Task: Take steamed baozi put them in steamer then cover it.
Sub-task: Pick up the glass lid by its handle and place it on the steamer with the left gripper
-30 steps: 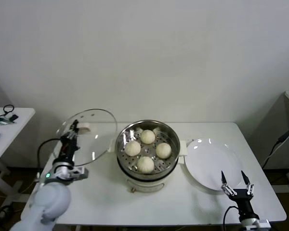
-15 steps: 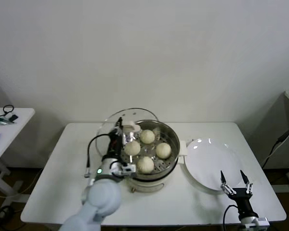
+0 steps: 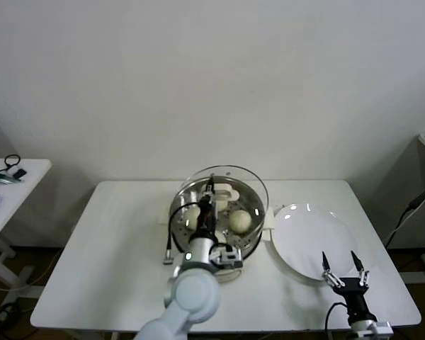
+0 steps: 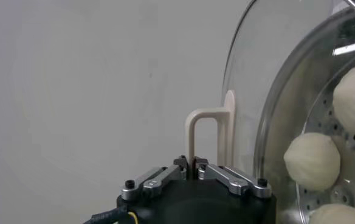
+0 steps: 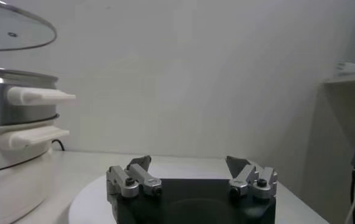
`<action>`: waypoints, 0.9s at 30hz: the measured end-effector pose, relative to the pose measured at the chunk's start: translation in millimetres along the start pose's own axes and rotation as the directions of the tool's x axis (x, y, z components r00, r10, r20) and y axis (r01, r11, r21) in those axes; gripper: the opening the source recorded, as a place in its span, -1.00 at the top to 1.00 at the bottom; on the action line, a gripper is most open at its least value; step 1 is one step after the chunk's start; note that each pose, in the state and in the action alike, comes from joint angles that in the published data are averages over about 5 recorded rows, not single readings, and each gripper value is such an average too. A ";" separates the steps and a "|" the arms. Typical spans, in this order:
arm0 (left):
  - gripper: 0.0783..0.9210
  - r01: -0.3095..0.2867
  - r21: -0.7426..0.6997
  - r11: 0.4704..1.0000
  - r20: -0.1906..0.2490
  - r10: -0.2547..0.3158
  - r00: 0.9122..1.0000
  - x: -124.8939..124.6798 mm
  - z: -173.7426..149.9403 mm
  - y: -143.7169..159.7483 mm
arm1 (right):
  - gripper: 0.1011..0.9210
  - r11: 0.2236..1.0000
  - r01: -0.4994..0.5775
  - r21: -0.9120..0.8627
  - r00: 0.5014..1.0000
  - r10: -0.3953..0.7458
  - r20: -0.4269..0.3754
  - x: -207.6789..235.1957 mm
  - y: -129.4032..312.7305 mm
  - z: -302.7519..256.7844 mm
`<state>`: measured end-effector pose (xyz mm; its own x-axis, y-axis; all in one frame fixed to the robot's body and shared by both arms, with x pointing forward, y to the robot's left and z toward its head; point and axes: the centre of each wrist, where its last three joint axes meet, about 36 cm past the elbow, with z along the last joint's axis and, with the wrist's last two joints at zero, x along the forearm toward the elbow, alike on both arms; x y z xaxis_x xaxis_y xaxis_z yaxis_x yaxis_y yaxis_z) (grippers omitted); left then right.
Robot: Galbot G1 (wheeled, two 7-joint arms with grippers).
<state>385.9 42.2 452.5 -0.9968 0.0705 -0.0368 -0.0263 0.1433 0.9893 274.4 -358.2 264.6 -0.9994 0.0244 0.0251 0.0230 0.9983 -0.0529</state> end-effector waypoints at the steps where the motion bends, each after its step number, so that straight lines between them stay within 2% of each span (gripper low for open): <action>1: 0.84 0.000 -0.007 1.000 -0.001 0.000 1.000 -0.1 -1.3 -1.5 | -0.76 1.000 -0.001 0.000 1.000 0.001 0.001 0.1 0.3 0.2; 14: 0.84 -0.016 -0.074 0.997 -0.027 0.014 1.000 -2.8 -10.2 -21.7 | -0.76 1.000 -0.006 -0.004 1.000 0.006 0.005 0.9 2.0 2.2; 27: 0.84 -0.045 -0.132 0.990 -0.044 0.040 0.998 -7.0 -4.5 -35.3 | -0.76 1.000 -0.008 -0.007 1.000 0.008 0.009 1.8 4.2 2.8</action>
<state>393.5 32.2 418.4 -0.9994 0.0323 0.0088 0.0091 0.0084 0.9999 272.6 -354.1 261.6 -0.9994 0.0321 0.0156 0.0314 0.9985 -0.0459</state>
